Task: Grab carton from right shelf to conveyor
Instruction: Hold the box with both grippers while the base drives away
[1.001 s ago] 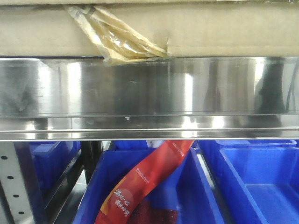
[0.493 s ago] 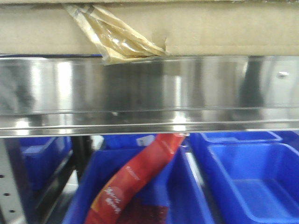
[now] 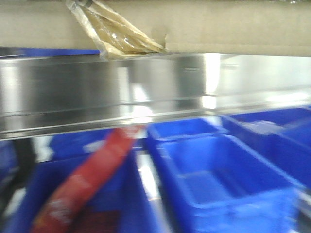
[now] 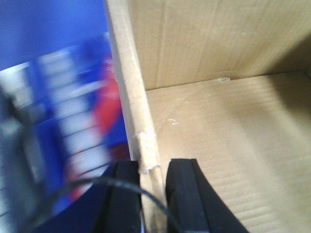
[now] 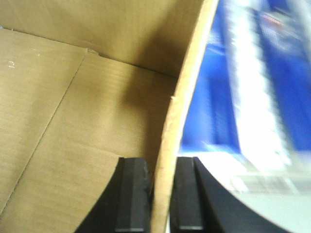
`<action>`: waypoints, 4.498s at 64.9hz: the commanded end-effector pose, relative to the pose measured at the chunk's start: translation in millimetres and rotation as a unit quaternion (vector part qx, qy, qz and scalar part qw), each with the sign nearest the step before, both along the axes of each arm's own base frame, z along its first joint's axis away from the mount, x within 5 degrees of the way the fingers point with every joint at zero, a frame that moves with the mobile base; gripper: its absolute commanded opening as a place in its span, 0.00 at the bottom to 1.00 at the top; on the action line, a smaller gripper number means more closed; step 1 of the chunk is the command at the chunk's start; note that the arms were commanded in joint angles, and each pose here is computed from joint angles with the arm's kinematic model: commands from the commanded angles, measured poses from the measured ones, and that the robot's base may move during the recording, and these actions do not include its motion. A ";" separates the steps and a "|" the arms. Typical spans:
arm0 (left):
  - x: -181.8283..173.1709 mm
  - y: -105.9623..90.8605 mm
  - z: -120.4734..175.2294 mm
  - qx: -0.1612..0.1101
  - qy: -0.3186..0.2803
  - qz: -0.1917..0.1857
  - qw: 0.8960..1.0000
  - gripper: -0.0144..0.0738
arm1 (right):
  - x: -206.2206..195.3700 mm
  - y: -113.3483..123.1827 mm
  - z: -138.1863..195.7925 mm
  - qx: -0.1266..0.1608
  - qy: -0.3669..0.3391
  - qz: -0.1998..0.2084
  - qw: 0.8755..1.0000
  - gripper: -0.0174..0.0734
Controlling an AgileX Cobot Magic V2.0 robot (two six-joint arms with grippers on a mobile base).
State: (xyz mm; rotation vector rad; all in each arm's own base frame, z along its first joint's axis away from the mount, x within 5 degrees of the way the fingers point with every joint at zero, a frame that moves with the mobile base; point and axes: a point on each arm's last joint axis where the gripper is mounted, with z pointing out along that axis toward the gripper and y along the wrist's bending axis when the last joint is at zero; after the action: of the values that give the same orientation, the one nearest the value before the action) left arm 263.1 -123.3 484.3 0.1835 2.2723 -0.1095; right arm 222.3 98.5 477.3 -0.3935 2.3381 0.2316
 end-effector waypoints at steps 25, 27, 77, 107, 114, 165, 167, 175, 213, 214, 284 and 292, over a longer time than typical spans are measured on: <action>-2.4 -8.1 7.8 -0.031 -0.032 -0.029 0.999 0.14 | -6.3 6.5 8.9 0.035 -0.024 0.030 0.999 0.12; -2.4 -8.1 7.8 -0.031 -0.032 -0.029 0.999 0.14 | -6.3 6.5 8.9 0.035 -0.024 0.030 0.999 0.12; -1.2 -8.2 9.6 -0.031 -0.044 -0.029 0.998 0.14 | -6.3 6.5 8.9 0.035 -0.024 0.030 0.999 0.12; -1.2 -8.2 9.6 -0.031 -0.044 -0.029 0.998 0.14 | -6.3 6.5 8.9 0.035 -0.024 0.030 0.999 0.12; -1.2 -8.2 9.6 -0.031 -0.044 -0.029 0.998 0.14 | -6.3 6.5 8.9 0.035 -0.024 0.030 0.999 0.12; -1.2 -8.2 9.6 -0.031 -0.044 -0.029 0.998 0.14 | -6.3 6.5 8.9 0.035 -0.024 0.030 0.999 0.12; -1.2 -8.2 9.6 -0.031 -0.044 -0.029 0.998 0.14 | -6.3 6.5 8.9 0.035 -0.024 0.030 0.999 0.12; -1.2 -8.2 9.6 -0.031 -0.044 -0.029 0.998 0.14 | -6.3 6.5 8.9 0.035 -0.024 0.030 0.999 0.12; -1.2 -8.2 9.6 -0.031 -0.044 -0.029 0.998 0.14 | -6.3 6.5 8.9 0.035 -0.024 0.030 0.999 0.12; -1.2 -8.2 9.6 -0.031 -0.044 -0.029 0.998 0.14 | -6.3 6.5 8.9 0.035 -0.024 0.030 0.999 0.12; 0.3 -7.8 8.9 -0.025 -0.046 -0.026 0.998 0.14 | 0.6 9.3 18.7 0.063 -0.085 0.027 0.994 0.12; 0.3 -7.8 8.9 -0.025 -0.046 -0.026 0.998 0.14 | 3.0 10.3 22.9 0.074 -0.109 0.027 0.991 0.12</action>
State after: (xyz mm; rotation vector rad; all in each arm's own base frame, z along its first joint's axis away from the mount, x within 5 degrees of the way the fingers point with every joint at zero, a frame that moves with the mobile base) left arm 266.2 -122.0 486.3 0.1839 2.2316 -0.0803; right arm 228.4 101.0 485.7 -0.3744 2.2205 0.2558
